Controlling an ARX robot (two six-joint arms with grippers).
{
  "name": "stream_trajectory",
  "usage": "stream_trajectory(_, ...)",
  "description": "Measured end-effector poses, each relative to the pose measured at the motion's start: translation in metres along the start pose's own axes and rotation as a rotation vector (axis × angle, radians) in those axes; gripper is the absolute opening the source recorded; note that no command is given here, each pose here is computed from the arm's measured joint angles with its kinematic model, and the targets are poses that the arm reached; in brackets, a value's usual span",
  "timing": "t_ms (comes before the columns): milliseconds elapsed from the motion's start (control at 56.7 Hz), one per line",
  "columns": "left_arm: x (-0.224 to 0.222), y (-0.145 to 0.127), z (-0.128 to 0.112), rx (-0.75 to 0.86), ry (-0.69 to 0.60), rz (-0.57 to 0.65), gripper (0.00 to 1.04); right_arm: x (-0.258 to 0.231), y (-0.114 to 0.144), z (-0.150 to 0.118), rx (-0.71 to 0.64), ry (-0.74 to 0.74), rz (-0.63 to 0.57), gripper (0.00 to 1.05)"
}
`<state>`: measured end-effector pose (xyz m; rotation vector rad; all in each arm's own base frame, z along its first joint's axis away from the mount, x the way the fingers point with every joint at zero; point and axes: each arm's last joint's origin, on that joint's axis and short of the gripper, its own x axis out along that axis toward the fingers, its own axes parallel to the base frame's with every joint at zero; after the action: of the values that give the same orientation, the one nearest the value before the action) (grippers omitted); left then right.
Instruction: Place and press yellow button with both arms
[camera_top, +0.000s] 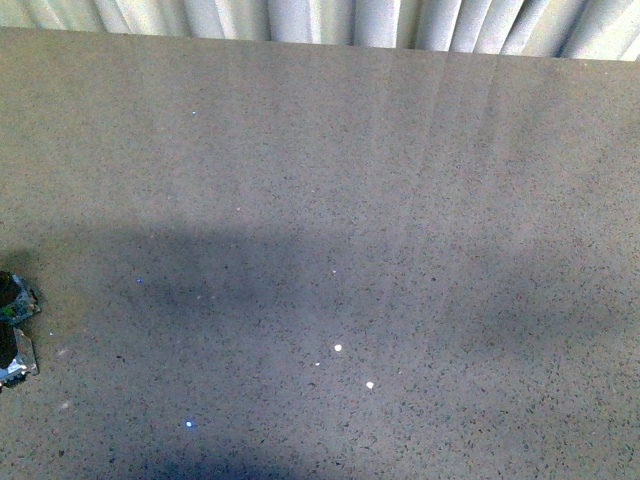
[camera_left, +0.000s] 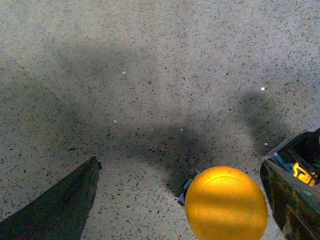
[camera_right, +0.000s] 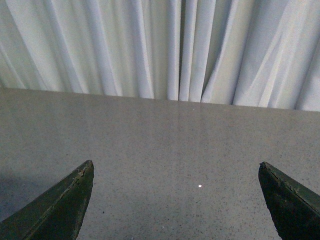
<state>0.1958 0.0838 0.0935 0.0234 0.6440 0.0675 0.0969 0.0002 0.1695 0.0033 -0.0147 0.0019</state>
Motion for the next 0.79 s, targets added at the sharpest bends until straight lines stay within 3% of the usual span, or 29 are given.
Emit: stream_trajectory(793,0.0012,-0.0021,-0.0026,-0.001,0.027,0.001,0.93,0.0000,0.0000,0.0000,0.000,0.000,0.000,0.96)
